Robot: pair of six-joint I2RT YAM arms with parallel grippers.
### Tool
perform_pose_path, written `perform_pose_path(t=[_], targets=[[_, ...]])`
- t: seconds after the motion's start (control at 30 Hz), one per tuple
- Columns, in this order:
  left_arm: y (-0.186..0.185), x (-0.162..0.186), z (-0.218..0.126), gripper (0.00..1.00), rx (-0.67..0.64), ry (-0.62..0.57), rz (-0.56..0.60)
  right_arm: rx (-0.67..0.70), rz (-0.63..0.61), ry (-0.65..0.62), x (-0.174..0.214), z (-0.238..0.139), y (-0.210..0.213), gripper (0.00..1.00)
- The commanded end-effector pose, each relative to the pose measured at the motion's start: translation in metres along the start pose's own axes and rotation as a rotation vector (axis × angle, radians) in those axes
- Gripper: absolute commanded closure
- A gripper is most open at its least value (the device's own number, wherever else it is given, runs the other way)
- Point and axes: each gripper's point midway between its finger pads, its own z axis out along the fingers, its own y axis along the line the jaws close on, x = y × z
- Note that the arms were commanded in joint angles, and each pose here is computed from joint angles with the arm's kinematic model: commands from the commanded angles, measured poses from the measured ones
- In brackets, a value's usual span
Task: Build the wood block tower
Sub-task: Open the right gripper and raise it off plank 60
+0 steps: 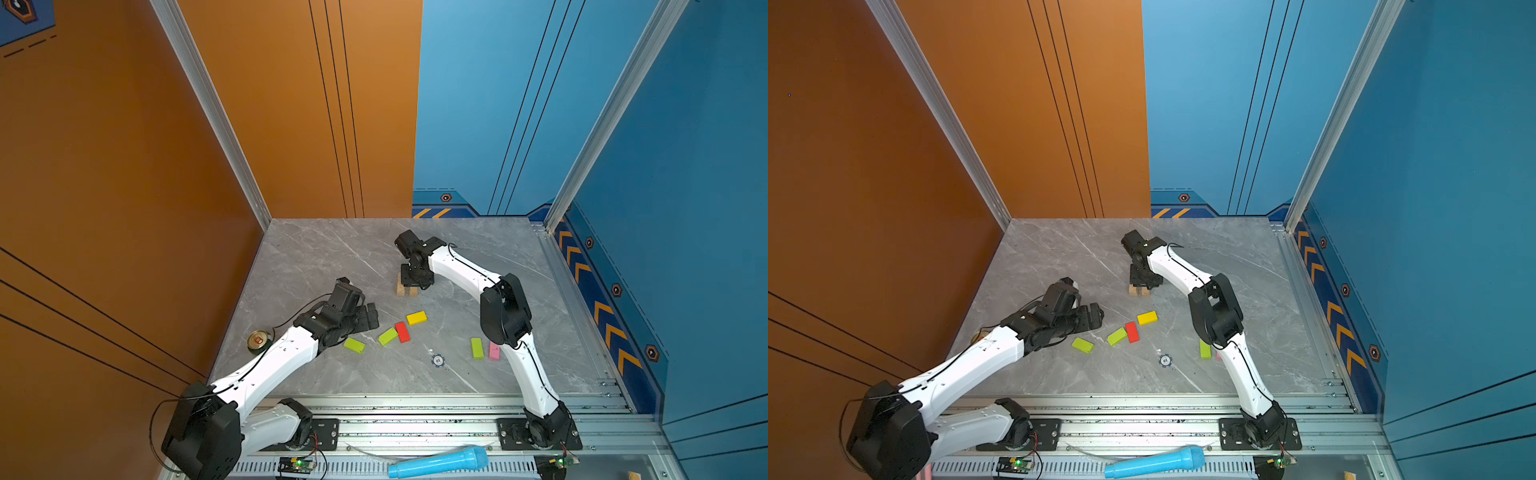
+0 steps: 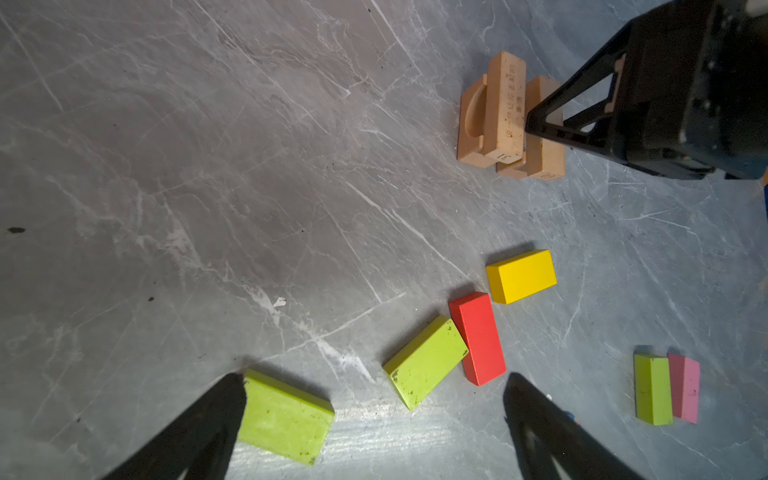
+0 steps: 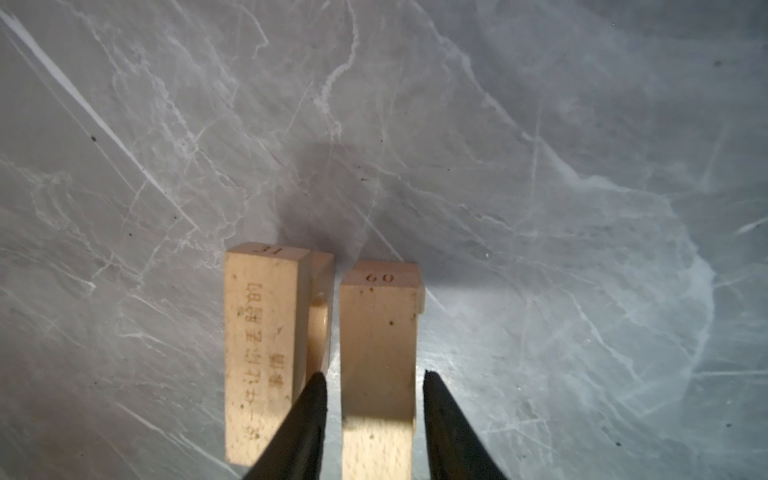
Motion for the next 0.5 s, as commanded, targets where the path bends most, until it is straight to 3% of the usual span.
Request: perform_pose_path(t=[0.0,0.47], targets=[[-0.002,-0.006,-0.006,0.02,0.02,-0.016,-0.004,-0.027,0.007,-0.016,-0.008,-0.015,0.003,0.53],[-0.008,-0.011,-0.017,0.01,0.048,-0.04,0.001,-0.05,0.01,-0.107,-0.02,-0.063,0.004,0.43]])
